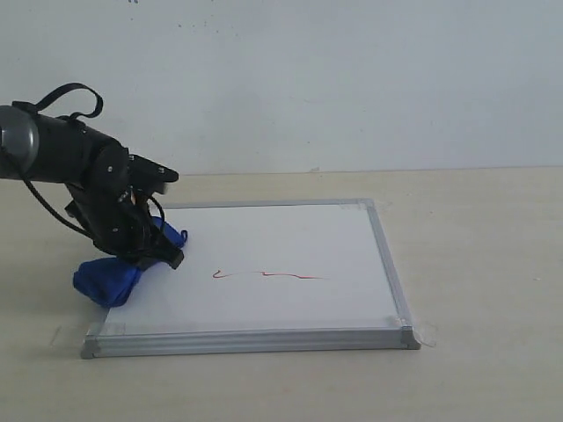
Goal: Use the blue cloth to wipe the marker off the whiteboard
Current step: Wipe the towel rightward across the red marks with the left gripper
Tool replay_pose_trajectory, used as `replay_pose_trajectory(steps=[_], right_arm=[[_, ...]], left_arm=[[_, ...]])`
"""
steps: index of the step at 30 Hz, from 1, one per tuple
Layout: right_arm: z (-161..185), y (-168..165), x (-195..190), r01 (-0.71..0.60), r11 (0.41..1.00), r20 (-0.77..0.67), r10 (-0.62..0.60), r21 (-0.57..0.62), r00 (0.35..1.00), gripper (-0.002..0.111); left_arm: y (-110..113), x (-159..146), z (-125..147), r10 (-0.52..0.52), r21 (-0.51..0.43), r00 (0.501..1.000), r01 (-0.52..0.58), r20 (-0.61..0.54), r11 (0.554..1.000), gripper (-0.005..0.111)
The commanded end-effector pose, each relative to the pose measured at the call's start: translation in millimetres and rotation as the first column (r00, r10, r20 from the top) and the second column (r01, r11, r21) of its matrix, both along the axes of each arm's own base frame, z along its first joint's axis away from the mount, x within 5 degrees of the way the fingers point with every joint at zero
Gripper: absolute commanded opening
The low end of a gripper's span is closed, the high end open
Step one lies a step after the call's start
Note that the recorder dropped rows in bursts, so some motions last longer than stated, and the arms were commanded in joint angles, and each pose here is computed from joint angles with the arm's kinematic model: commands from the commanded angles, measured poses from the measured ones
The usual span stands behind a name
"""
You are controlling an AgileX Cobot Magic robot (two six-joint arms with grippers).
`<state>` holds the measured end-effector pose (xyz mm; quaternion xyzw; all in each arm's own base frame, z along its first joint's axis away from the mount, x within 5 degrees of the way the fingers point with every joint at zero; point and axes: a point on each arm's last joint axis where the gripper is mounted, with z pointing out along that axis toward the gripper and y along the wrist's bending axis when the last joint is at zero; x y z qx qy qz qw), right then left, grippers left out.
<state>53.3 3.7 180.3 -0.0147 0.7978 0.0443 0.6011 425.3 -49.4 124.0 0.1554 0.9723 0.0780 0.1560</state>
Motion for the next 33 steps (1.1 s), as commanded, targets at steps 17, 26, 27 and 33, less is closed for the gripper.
replay_pose_trajectory(steps=[17, 26, 27, 33], right_arm=[[1, -1, 0, 0.007, 1.0, 0.01, -0.007, -0.005, 1.0, 0.0], [1, -1, 0, 0.007, 1.0, 0.01, -0.007, -0.005, 1.0, 0.0], [1, -1, 0, 0.007, 1.0, 0.01, -0.007, -0.005, 1.0, 0.0], [1, -1, 0, 0.007, 1.0, 0.01, -0.007, -0.005, 1.0, 0.0]], left_arm=[[-69, -20, -18, -0.221, -0.125, 0.972, 0.21, -0.08, 0.97, 0.004], [-61, -12, -13, -0.029, -0.195, 0.997, 0.014, -0.074, 0.981, 0.004], [-68, -15, -13, -0.062, -0.208, 0.995, 0.044, -0.078, 0.977, 0.004], [-108, -21, -6, -0.219, -0.237, 0.975, 0.203, -0.043, 0.95, 0.004]])
